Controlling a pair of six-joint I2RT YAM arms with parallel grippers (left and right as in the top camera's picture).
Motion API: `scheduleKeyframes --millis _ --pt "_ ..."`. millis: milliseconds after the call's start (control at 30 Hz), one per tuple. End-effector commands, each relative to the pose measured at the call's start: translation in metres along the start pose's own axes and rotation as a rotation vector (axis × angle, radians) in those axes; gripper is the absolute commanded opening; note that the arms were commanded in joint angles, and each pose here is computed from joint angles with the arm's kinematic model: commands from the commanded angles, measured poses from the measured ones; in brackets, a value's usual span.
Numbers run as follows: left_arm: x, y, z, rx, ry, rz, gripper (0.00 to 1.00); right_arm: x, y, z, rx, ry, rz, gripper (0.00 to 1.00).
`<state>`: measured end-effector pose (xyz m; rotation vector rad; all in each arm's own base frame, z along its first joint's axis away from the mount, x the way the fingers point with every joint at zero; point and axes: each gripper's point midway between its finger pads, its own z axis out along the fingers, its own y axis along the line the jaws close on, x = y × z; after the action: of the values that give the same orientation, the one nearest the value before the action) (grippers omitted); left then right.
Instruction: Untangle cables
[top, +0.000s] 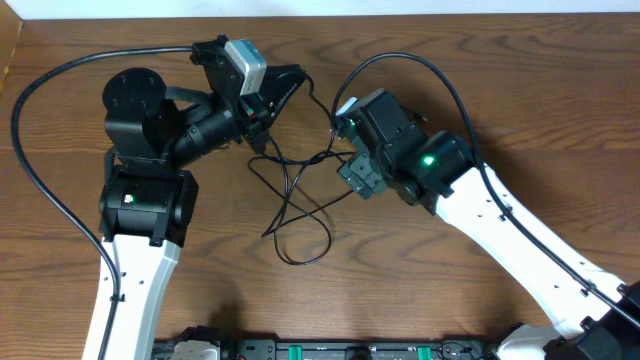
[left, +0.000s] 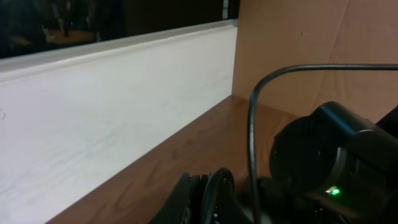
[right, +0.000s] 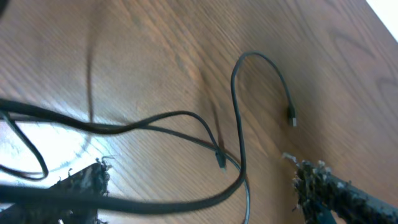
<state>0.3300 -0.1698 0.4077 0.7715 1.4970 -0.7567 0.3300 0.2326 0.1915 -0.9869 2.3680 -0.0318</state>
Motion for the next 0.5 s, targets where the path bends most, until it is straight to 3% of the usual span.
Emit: scheduleKeyframes --millis 0,67,100,133,200,233,467 --pt "0.001 0.002 -0.001 -0.011 0.006 0.010 0.08 -0.003 0.002 0.009 -0.012 -0.002 -0.005 0.90" --pt "0.002 0.001 -0.001 -0.004 0.009 0.006 0.08 -0.007 0.004 0.010 -0.033 -0.021 0.003 0.86" --pt "0.002 0.001 -0.001 -0.004 0.009 0.006 0.07 -0.011 0.005 0.010 -0.048 -0.037 0.009 0.78" --pt "0.001 0.001 -0.001 -0.005 0.008 0.007 0.07 -0.014 0.003 0.010 -0.051 -0.051 0.022 0.64" --pt "0.000 0.001 -0.001 -0.005 0.004 0.011 0.07 -0.018 -0.002 0.010 -0.043 -0.068 0.055 0.11" --pt "0.000 0.001 -0.001 -0.005 0.004 0.012 0.08 -0.019 -0.005 0.011 -0.039 -0.074 0.065 0.01" --pt "0.000 0.001 -0.001 -0.005 0.004 0.011 0.07 -0.013 -0.036 0.006 0.045 -0.066 0.178 0.01"
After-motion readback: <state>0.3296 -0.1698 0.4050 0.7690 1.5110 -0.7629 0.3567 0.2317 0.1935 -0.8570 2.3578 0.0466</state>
